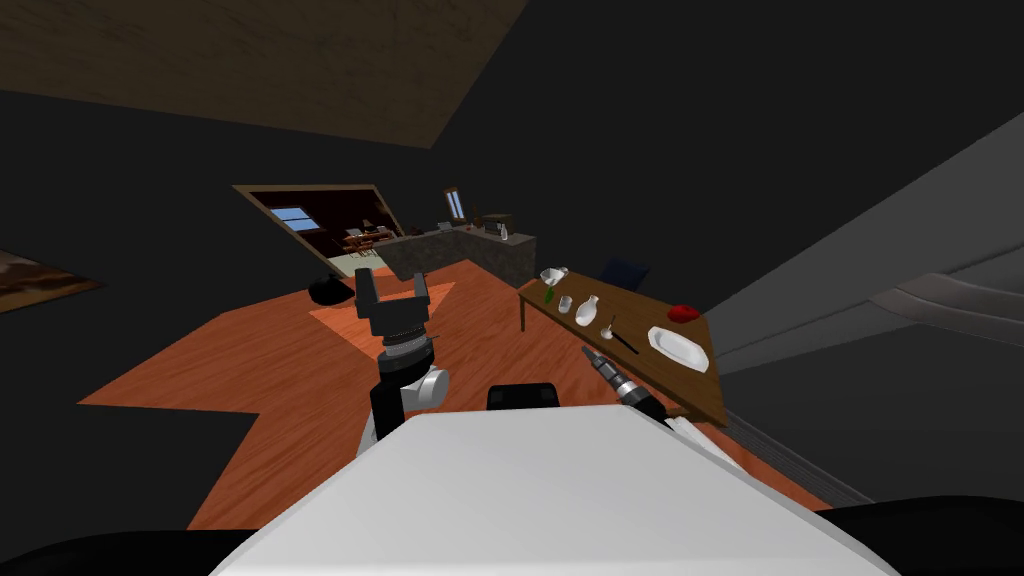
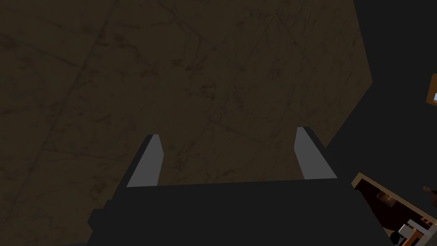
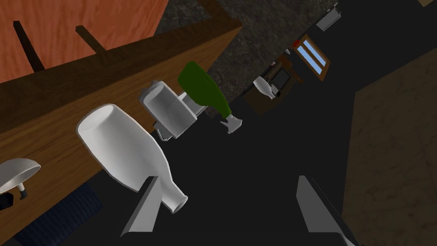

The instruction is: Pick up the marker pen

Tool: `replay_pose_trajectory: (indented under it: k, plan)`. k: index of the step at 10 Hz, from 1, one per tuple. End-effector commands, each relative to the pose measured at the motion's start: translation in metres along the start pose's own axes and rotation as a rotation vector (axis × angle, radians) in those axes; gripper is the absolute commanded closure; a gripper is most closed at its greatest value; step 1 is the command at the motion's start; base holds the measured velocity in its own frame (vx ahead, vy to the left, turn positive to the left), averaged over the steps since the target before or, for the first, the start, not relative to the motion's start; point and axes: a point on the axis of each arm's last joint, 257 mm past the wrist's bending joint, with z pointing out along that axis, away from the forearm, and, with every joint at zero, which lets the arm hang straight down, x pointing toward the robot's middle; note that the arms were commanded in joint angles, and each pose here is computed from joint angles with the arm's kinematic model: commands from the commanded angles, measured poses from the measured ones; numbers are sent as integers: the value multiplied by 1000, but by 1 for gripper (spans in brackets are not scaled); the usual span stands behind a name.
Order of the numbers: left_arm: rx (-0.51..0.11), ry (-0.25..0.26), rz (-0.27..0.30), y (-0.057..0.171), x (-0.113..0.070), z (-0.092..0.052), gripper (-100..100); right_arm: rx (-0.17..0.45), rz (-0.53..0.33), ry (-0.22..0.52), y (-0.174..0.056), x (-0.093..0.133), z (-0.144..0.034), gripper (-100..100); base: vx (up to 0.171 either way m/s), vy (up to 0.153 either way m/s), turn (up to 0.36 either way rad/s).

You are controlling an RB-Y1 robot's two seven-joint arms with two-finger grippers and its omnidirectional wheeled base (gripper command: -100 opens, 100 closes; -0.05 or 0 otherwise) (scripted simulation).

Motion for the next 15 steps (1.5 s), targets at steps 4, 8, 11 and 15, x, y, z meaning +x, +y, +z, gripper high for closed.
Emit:
replay_pose_trajectory:
  k: [4, 8, 11, 15]
  plan:
    - [0, 0, 0, 0, 0, 0, 0, 111, -138, 120, -58, 23, -27, -100, 43, 25, 93]
    - [0, 0, 0, 0, 0, 0, 0, 233, -268, 245, -120, 40, -64, -100, 72, 30, 140]
    - [0, 0, 0, 0, 0, 0, 0, 318, -402, 355, -167, 42, -99, -100, 73, 12, 105]
    - [0, 0, 0, 0, 0, 0, 0, 454, -586, 522, -236, 34, -162, -100, 90, 3, 136]
